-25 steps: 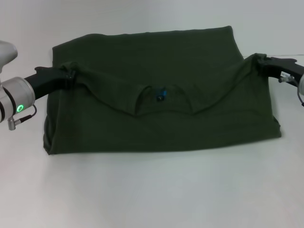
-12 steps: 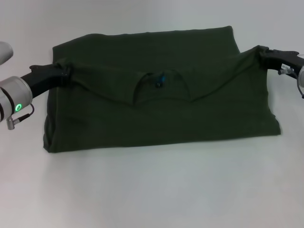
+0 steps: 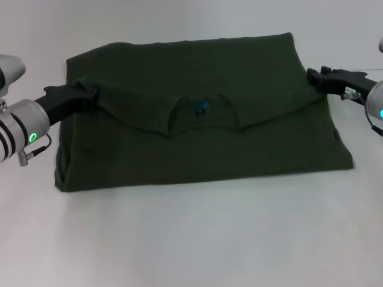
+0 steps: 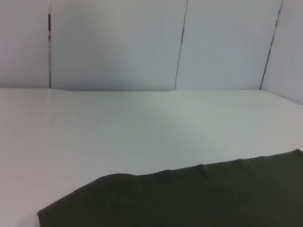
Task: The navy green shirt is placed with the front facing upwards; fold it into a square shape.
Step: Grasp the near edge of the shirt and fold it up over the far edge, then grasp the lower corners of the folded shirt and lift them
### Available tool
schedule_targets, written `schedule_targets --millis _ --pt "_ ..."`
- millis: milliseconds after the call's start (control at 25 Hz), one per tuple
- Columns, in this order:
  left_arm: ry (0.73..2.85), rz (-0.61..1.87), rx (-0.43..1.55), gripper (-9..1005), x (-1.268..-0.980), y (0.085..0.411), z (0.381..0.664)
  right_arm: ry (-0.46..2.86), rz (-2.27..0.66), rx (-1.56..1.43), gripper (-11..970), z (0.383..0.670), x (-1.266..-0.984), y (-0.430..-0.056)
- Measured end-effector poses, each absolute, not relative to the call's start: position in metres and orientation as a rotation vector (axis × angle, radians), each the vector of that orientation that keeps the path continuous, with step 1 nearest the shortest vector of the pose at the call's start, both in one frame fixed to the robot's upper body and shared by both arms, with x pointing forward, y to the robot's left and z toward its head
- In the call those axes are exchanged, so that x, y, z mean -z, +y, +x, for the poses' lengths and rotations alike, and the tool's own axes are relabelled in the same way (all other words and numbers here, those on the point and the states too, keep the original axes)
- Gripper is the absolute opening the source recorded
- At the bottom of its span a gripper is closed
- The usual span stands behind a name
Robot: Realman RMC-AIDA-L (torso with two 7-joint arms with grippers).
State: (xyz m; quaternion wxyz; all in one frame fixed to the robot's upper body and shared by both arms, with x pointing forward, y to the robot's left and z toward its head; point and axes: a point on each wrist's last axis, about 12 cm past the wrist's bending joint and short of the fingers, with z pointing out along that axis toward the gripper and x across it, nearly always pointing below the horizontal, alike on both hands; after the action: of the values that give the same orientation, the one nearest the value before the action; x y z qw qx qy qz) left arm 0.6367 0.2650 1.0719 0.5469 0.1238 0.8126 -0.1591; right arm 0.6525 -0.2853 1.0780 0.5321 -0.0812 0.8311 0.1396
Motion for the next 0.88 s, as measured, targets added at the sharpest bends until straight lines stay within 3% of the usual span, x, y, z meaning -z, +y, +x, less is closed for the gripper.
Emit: schedule_targets --millis 280,360,480,640,880 --pt "1.917 0.257 0.378 291 -1.072 0.269 0.636 1.987 -0.197 -0.331 506 0.654 -1.080 -0.286" --pt "1.903 0.202 0.382 353 -1.072 0.274 0.634 1.984 -0.192 -0.333 560 0.655 -1.082 -0.286" --pt "1.895 0.139 0.374 581 -1.072 0.287 0.632 1.986 -0.181 -0.340 641 0.654 -1.082 -0.287" --pt "1.920 0.076 0.359 665 -1.070 0.297 0.630 2.002 -0.166 -0.357 749 0.654 -1.083 -0.289" --pt "1.934 -0.009 0.373 791 -1.068 0.305 0.627 1.987 -0.164 -0.363 814 0.653 -1.087 -0.291"
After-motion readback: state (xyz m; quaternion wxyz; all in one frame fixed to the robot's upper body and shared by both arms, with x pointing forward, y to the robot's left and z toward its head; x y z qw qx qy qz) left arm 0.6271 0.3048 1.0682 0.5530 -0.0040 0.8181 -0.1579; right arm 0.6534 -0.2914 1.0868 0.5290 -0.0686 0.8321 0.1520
